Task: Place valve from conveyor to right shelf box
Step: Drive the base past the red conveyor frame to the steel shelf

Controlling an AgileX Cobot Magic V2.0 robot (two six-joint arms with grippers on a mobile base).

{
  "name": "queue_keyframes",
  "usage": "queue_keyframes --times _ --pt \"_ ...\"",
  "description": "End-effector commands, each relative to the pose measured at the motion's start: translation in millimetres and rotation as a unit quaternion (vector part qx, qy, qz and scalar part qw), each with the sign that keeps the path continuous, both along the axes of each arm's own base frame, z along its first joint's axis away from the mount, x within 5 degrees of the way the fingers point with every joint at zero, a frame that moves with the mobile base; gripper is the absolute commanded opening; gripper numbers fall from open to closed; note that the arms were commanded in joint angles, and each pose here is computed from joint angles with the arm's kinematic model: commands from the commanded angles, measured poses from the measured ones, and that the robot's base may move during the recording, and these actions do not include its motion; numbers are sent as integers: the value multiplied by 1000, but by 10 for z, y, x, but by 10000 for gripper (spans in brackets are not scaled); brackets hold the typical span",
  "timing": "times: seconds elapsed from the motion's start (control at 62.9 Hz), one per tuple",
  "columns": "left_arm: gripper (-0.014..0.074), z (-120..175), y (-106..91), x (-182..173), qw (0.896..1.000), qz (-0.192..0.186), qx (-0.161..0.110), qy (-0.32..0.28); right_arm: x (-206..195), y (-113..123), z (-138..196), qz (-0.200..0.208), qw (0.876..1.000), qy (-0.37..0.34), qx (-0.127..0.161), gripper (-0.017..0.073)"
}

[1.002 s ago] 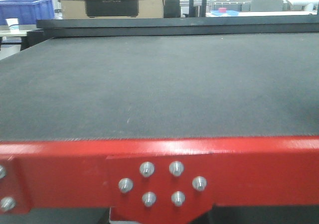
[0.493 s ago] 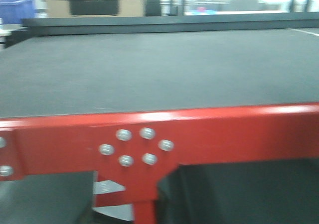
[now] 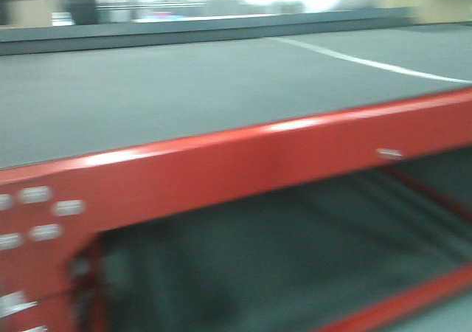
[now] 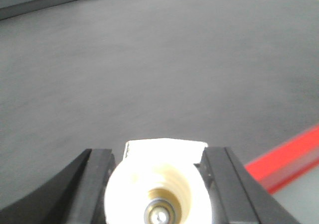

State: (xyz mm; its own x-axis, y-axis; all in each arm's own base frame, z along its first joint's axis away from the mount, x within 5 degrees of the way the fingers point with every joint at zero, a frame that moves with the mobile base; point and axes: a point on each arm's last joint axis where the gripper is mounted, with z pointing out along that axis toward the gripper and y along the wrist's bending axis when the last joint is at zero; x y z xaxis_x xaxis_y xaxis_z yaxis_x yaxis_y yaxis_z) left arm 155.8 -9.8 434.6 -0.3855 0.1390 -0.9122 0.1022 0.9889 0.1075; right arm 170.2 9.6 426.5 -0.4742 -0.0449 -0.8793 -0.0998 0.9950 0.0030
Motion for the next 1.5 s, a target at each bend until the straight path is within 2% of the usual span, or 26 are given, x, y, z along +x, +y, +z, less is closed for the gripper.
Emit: queue_keyframes --times 0.0,1.479 --pt "-111 74 -13 -14 999 -3 -8 -32 -14 -18 95 -6 999 -42 -6 -169" --pt "-111 74 -13 -14 999 -3 -8 -32 -14 -18 95 -6 999 -42 -6 -169"
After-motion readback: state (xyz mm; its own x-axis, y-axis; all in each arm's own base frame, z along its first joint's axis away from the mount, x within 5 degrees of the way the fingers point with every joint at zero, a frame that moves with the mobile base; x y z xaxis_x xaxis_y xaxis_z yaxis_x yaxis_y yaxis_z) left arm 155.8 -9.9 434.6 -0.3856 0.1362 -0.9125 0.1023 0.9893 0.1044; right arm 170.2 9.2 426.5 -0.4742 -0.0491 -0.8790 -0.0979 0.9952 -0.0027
